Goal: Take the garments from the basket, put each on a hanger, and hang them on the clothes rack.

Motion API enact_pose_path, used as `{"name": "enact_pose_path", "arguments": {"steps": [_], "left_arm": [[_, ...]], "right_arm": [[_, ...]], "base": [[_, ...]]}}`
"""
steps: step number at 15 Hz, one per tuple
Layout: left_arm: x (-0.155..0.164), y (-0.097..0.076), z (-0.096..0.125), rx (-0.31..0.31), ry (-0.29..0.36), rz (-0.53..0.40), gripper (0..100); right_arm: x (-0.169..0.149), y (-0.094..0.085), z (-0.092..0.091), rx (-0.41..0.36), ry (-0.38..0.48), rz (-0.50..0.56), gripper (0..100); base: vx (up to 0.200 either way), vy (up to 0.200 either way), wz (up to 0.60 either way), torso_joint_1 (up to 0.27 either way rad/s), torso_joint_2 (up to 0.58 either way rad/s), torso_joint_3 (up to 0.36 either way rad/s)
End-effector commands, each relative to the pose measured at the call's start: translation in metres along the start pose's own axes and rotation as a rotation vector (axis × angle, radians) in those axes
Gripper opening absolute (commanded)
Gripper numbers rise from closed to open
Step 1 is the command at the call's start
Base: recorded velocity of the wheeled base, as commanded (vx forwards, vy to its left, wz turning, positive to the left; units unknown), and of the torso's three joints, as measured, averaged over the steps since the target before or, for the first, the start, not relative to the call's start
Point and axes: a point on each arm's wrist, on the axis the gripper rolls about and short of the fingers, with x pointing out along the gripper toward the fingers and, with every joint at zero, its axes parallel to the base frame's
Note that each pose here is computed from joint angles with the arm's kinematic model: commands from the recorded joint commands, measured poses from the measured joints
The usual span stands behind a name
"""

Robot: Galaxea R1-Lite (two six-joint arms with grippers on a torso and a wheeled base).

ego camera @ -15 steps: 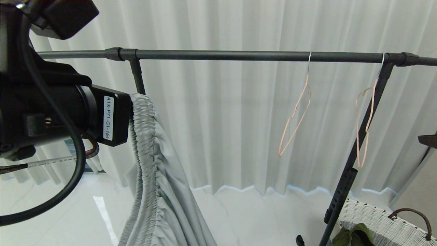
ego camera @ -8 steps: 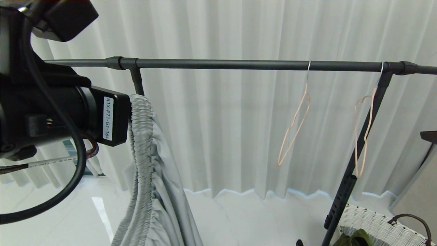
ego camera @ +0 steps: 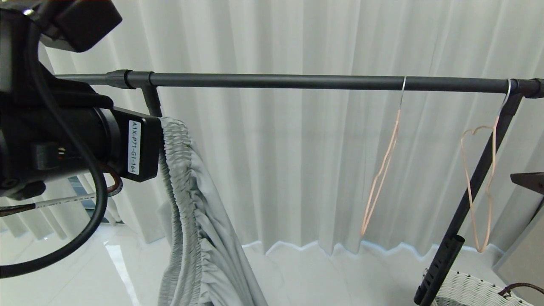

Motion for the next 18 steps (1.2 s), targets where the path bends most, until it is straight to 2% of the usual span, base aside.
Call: {"name": "enact_pose_path", "arguments": {"steps": [1, 4, 7, 10, 18], "left_arm": [[0.000, 0.001, 0.000, -0.002, -0.001, 0.003, 0], [0.000, 0.002, -0.004, 0.001, 0.008, 0.022, 0], [-0.002, 0.003, -0.006, 0.002, 0.009, 0.026, 0], [-0.002, 0.003, -0.007, 0.003, 0.013, 0.025, 0], [0.001, 0.001, -0.011, 0.013, 0.030, 0.025, 0]], "right_arm": [[0.031, 0.008, -0.003, 0.025, 0.067, -0.013, 100], [0.062, 0.018, 0.004, 0.148, 0.125, -0.026, 100], [0.081, 0.020, 0.003, 0.260, 0.177, -0.056, 100], [0.082, 0.016, -0.001, 0.299, 0.196, -0.078, 100], [0.084, 0.004, -0.005, 0.323, 0.227, -0.126, 100]], "base": [[0.000, 0.000, 0.00, 0.000, 0.00, 0.000], [0.000, 0.000, 0.00, 0.000, 0.00, 0.000], [0.000, 0.000, 0.00, 0.000, 0.00, 0.000], [0.000, 0.000, 0.00, 0.000, 0.00, 0.000], [0.000, 0.000, 0.00, 0.000, 0.00, 0.000]]}}
